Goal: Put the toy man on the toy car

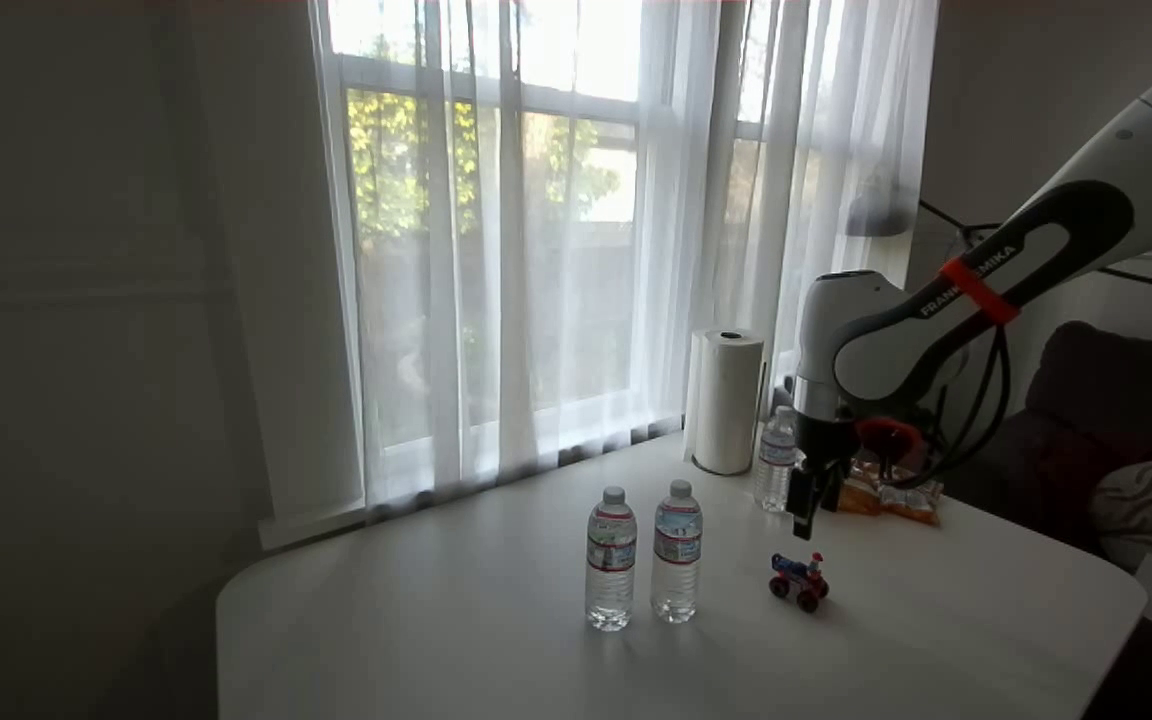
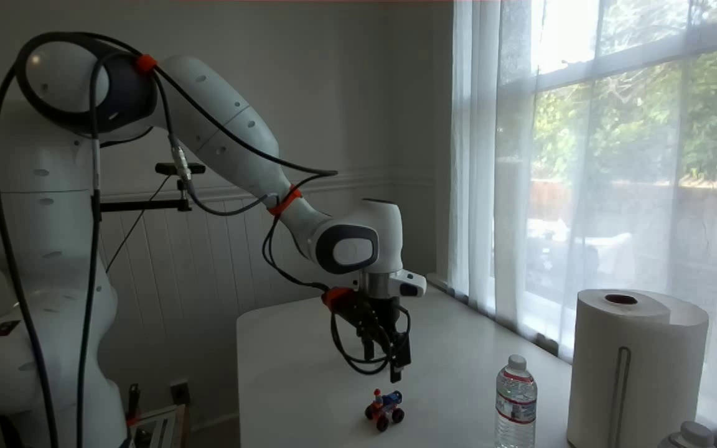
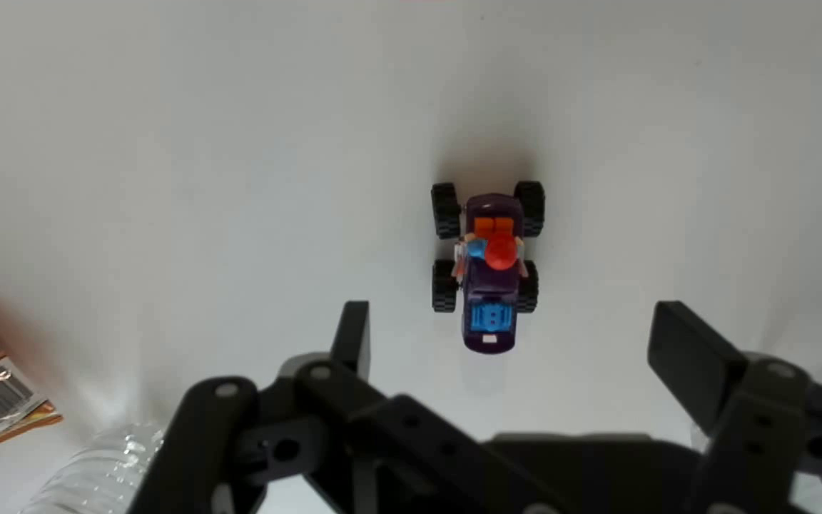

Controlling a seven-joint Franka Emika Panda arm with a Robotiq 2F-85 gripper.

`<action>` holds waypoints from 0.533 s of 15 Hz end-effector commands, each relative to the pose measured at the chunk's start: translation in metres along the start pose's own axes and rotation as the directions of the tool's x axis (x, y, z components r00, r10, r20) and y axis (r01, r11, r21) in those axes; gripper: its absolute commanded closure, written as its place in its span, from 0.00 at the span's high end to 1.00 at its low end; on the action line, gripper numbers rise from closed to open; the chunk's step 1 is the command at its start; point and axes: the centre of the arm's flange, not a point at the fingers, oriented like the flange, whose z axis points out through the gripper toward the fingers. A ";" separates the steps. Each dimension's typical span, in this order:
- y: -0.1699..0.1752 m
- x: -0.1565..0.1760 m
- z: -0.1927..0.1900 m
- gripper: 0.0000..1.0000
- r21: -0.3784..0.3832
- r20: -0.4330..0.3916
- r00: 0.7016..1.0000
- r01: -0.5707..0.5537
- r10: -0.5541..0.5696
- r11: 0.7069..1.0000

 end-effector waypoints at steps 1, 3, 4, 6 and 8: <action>-0.001 -0.009 -0.053 1.00 -0.010 -0.013 1.000 -0.015 0.015 1.000; 0.000 -0.012 -0.075 1.00 -0.017 -0.012 1.000 -0.016 0.016 1.000; -0.001 -0.014 -0.086 1.00 -0.017 -0.009 1.000 -0.015 0.015 1.000; -0.001 -0.018 -0.103 1.00 -0.017 -0.003 1.000 -0.018 0.018 1.000; 0.001 -0.021 -0.117 1.00 -0.019 -0.002 1.000 -0.026 0.026 0.999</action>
